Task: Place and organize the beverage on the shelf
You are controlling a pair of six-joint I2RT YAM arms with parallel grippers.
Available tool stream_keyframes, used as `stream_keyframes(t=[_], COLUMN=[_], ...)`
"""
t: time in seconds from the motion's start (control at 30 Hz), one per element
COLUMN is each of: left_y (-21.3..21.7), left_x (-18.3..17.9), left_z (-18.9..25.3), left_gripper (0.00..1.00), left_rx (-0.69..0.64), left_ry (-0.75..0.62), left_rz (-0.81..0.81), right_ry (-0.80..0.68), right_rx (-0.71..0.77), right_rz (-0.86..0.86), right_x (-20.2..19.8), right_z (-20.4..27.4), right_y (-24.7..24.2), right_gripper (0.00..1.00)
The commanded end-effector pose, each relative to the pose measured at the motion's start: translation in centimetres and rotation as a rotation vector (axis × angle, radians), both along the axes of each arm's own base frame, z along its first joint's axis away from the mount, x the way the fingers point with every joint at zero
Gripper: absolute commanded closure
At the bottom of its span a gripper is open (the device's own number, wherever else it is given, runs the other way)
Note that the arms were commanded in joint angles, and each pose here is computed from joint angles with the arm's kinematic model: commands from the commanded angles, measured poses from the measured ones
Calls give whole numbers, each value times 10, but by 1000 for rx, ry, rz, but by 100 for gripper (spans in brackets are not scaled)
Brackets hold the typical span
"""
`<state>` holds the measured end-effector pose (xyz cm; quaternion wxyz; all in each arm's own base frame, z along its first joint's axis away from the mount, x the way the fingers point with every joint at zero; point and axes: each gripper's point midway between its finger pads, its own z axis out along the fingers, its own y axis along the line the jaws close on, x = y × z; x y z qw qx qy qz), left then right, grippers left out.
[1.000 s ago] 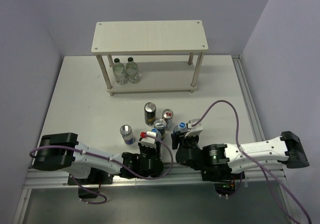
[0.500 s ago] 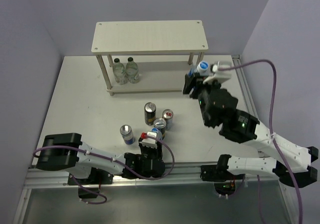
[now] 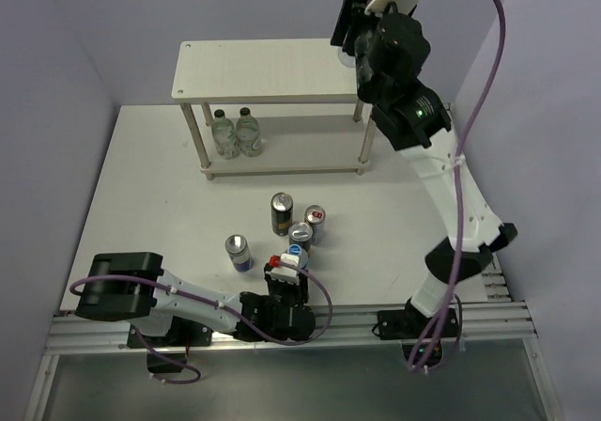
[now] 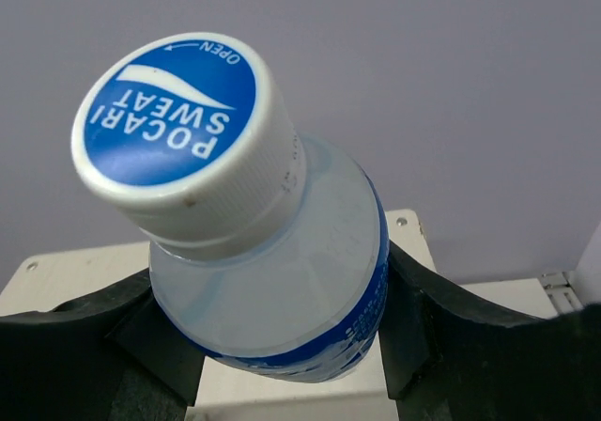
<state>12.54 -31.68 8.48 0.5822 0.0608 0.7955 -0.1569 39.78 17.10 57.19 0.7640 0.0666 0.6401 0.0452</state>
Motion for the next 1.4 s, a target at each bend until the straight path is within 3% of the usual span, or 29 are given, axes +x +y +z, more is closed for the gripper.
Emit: stream_keyframes(t=[0.0, 0.3, 0.53, 0.57, 0.6, 0.67, 0.7, 0.73, 0.83, 0.87, 0.93, 1.37], left_y=[-16, -13, -12, -13, -13, -14, -14, -15, -17, -17, -19, -19], left_x=[-19, -26, -26, -26, -26, -27, -27, -27, -27, -27, -27, -26], left_z=[-5, -11, -12, -13, -13, -14, -14, -14, -14, -15, -14, -10], left_gripper=[100, 100, 100, 100, 100, 100, 100, 100, 100, 100, 100, 100], left_rx=[-44, -14, -19, -17, -16, -9, -9, -8, -2, 2, 5, 18], left_ry=[61, 55, 56, 56, 55, 56, 55, 55, 52, 50, 49, 42], left_rz=[-49, -43, -33, -33, -33, -34, -34, -33, -33, -31, -33, -26], right_ry=[-105, -21, 55, 66, 70, 79, 87, 92, 107, 111, 122, 156], right_rx=[43, 66, 52, 47, 45, 42, 37, 32, 16, 17, 14, 52], right_rz=[21, 20, -4, -5, -6, -7, -15, -18, -26, -27, -37, 37], right_x=[19, 91, 113, 115, 116, 118, 120, 121, 125, 125, 127, 90], right_z=[37, -16, -51, -56, -58, -64, -67, -69, -78, -79, -87, -106], right_y=[-5, -1, -2, -1, -3, -2, -4, -5, -5, -4, -6, -10], right_gripper=[100, 100, 100, 97, 78, 52, 28, 17, 12, 4, 0, 0])
